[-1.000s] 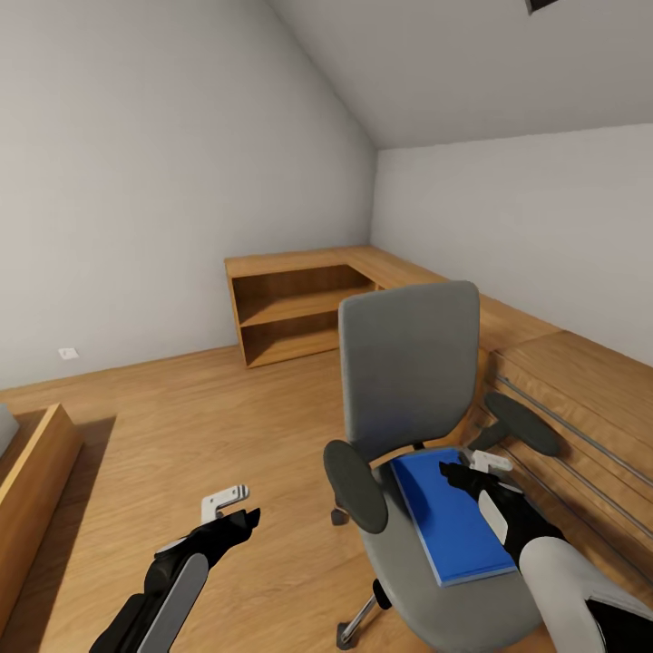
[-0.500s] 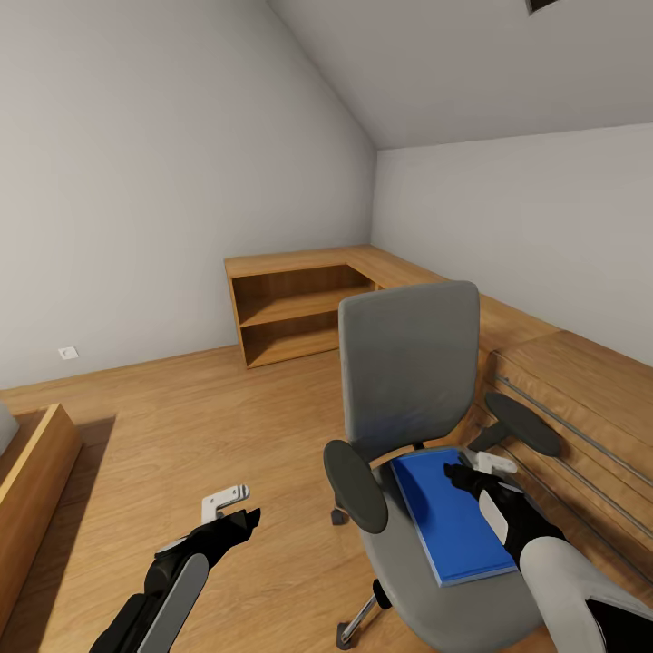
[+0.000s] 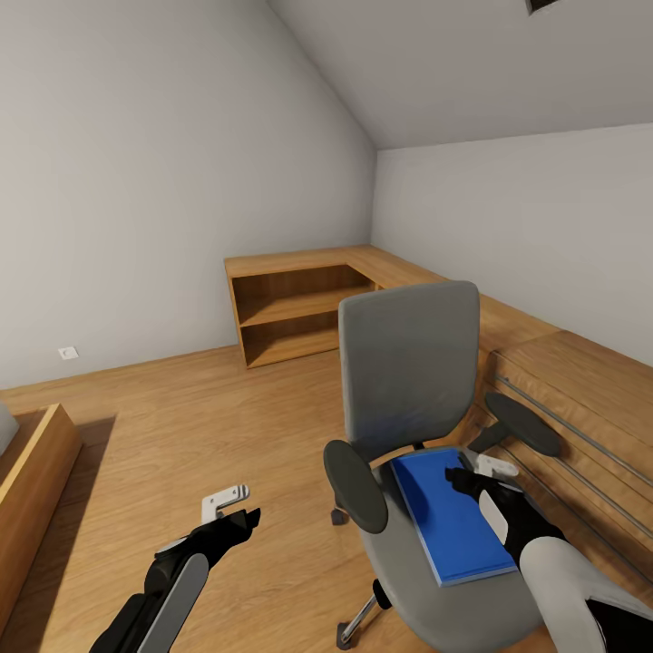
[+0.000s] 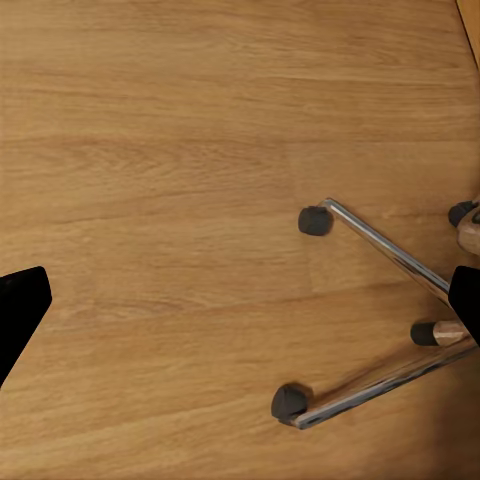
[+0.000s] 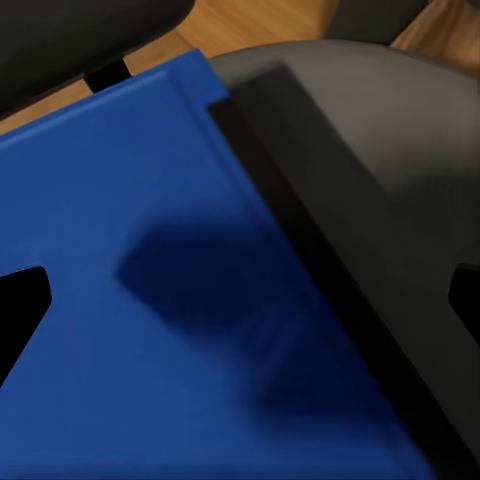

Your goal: In the bedroom, organize the workspace by keeping the computer under the desk, ensuring the monitor is on the desk, placing the keyboard on the desk next to the monitor, placing the mouse on the desk next to the keyboard, moving the folder from the swivel chair onto the desk next to the mouse, stacking the notebook on top of the folder with the pen on top of the notebook, and positioning the swivel chair next to the desk.

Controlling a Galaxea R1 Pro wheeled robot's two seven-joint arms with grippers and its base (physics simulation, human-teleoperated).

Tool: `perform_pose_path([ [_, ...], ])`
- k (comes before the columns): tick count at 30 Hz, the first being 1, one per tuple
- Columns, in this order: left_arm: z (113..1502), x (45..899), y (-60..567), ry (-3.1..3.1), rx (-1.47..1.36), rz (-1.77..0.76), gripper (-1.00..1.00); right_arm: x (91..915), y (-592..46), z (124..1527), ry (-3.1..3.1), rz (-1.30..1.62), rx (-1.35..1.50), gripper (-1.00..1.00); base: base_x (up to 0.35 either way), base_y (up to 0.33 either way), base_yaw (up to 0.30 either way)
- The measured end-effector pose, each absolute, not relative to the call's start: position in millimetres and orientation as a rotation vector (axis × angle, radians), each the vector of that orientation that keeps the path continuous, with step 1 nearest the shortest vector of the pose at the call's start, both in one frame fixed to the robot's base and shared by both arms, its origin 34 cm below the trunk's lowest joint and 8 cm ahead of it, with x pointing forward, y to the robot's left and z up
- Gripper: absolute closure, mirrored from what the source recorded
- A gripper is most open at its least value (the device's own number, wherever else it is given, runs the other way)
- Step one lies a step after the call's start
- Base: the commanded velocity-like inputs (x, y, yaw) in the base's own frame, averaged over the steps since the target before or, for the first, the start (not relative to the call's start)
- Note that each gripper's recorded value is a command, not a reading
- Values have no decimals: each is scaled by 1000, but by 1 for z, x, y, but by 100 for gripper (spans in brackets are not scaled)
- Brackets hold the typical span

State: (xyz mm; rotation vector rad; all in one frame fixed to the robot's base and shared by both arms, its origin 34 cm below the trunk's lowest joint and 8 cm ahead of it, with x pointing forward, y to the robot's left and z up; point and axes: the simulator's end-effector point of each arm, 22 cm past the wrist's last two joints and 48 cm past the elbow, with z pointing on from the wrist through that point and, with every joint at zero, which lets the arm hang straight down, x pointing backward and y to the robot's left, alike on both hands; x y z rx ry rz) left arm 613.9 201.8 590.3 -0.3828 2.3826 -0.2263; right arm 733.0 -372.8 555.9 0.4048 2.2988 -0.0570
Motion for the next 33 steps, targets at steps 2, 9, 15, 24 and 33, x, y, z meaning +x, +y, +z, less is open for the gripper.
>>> perform_pose_path([
  [2, 590, 614, 202, 2383, -383, -226, -100, 732, -373, 555, 2302, -57, 406, -100, 0, 0, 0],
  [9, 590, 614, 202, 2383, -383, -226, -100, 731, -373, 554, 2308, -55, 407, -100, 0, 0, 0],
  [15, 580, 612, 201, 2383, -382, -226, -100, 730, -373, 544, 2309, -56, 407, -100, 0, 0, 0],
  [24, 566, 610, 201, 2383, -382, -226, -100, 736, -375, 541, 2280, -55, 406, -100, 0, 0, 0],
  [33, 566, 610, 201, 2382, -381, -227, -100, 736, -375, 541, 2280, -55, 406, -100, 0, 0, 0],
])
